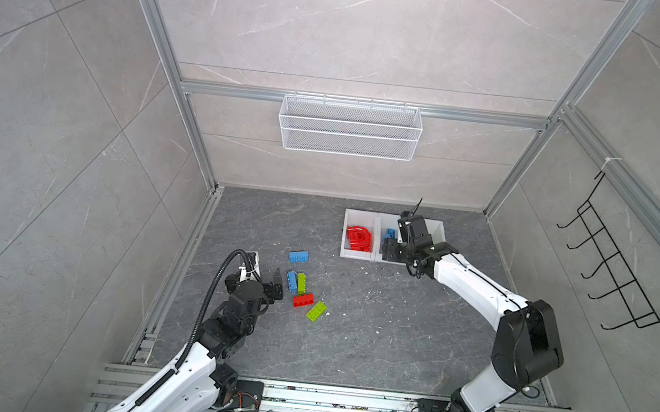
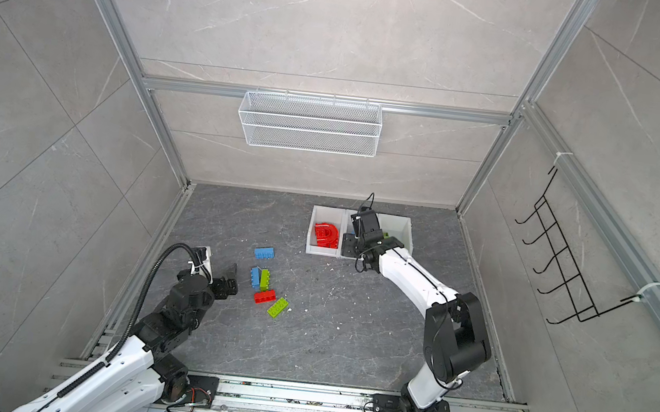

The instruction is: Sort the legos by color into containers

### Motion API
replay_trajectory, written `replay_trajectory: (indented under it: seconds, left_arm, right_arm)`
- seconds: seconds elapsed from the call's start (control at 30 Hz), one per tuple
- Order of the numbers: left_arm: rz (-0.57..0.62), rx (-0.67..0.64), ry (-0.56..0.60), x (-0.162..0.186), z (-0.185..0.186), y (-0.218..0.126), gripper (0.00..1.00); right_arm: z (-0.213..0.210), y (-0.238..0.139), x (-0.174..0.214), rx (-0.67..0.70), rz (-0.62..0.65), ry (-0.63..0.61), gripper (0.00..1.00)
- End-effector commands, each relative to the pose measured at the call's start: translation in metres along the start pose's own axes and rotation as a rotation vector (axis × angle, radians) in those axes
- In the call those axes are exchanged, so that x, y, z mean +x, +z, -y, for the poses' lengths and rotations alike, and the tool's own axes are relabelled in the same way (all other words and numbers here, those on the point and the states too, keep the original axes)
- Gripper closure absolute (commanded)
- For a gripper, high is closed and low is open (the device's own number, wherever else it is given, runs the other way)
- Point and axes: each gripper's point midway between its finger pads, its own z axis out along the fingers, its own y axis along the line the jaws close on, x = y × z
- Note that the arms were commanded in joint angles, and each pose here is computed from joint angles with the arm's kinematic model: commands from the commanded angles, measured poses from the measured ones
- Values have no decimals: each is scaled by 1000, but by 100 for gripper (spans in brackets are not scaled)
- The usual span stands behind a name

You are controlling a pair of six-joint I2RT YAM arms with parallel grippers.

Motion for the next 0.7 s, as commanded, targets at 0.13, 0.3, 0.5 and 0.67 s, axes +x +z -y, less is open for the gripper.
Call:
replay_trajectory:
  seconds: [0.13, 0.3, 0.5, 0.67]
  left_arm:
    - [-9, 33, -9, 2, 12, 16, 1]
    - [0, 70, -16, 1, 17, 14, 1]
    - [21, 42, -31, -2, 8, 10, 1]
    - [41, 48, -36, -6, 7, 5, 1]
  right_arm:
    - [13, 50, -24, 5, -30, 12, 46]
    - [18, 79, -31, 19, -45, 29, 46]
    - [36, 89, -38, 86, -34, 40, 40]
    - [47, 93, -42, 85, -49, 65, 23]
